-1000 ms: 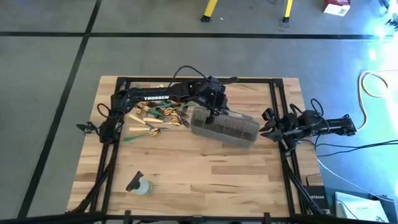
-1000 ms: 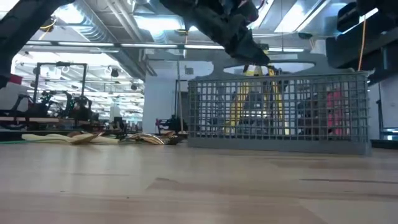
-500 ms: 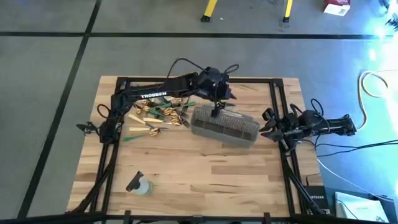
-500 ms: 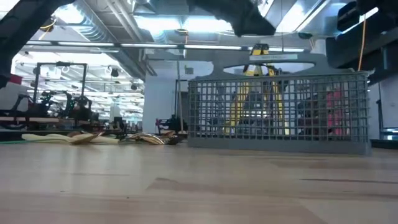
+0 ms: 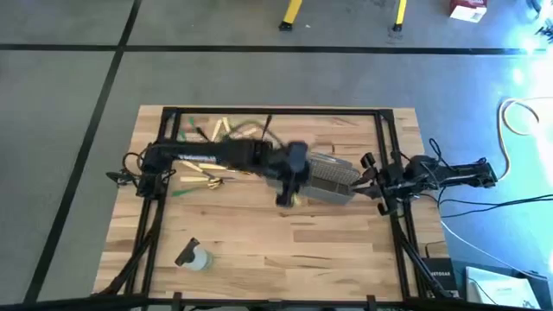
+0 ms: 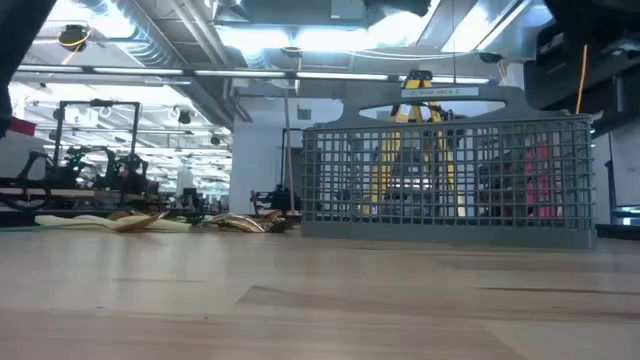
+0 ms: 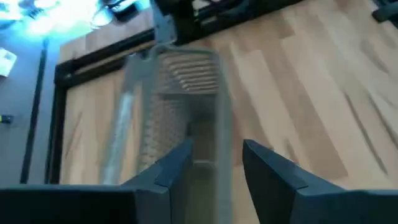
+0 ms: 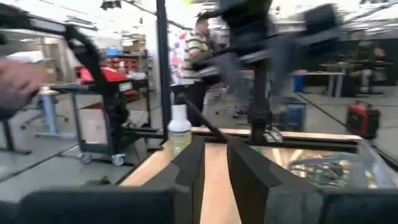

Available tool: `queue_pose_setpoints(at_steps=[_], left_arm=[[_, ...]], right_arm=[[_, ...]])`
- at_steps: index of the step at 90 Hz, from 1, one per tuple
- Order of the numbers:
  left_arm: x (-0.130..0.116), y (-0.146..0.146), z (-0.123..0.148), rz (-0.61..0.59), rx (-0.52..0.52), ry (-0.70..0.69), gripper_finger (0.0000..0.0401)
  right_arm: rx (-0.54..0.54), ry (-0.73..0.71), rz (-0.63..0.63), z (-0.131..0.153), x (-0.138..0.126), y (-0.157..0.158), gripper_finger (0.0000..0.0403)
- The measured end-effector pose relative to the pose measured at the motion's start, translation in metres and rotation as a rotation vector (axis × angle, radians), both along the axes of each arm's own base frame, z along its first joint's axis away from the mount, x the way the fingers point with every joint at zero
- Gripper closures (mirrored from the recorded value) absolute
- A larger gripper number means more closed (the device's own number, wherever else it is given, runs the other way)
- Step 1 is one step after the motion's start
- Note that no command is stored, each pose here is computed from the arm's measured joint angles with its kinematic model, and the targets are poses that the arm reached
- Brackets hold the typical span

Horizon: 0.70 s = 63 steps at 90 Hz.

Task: Sort silverware
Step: Put the gold spoon into the cutlery rack

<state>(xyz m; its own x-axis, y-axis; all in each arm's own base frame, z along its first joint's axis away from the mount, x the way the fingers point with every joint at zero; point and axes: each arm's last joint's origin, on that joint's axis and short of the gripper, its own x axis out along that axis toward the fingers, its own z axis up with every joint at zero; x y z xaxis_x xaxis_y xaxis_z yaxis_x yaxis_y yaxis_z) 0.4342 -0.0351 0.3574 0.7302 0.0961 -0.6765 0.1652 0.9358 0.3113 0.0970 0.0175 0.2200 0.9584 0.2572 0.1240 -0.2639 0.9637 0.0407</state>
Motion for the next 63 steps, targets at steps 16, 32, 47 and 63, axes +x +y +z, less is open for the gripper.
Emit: queue_pose_setpoints(at_steps=[16, 32, 47, 63], left_arm=[[-0.003, -0.031, -0.021, 0.024, -0.046, 0.034, 0.0304], [-0.01, -0.046, -0.053, 0.073, -0.049, 0.105, 0.0321], [-0.032, -0.038, -0.064, 0.106, -0.08, 0.108, 0.0323], [-0.064, -0.018, -0.056, 0.097, -0.069, -0.031, 0.0323]], right_arm=[[-0.02, 0.067, -0.022, -0.006, 0.008, 0.001, 0.035], [-0.027, 0.147, -0.075, -0.011, 0.015, 0.0, 0.035], [-0.064, 0.229, -0.136, -0.001, 0.022, -0.001, 0.035], [-0.097, 0.256, -0.152, 0.02, 0.032, 0.0, 0.035]])
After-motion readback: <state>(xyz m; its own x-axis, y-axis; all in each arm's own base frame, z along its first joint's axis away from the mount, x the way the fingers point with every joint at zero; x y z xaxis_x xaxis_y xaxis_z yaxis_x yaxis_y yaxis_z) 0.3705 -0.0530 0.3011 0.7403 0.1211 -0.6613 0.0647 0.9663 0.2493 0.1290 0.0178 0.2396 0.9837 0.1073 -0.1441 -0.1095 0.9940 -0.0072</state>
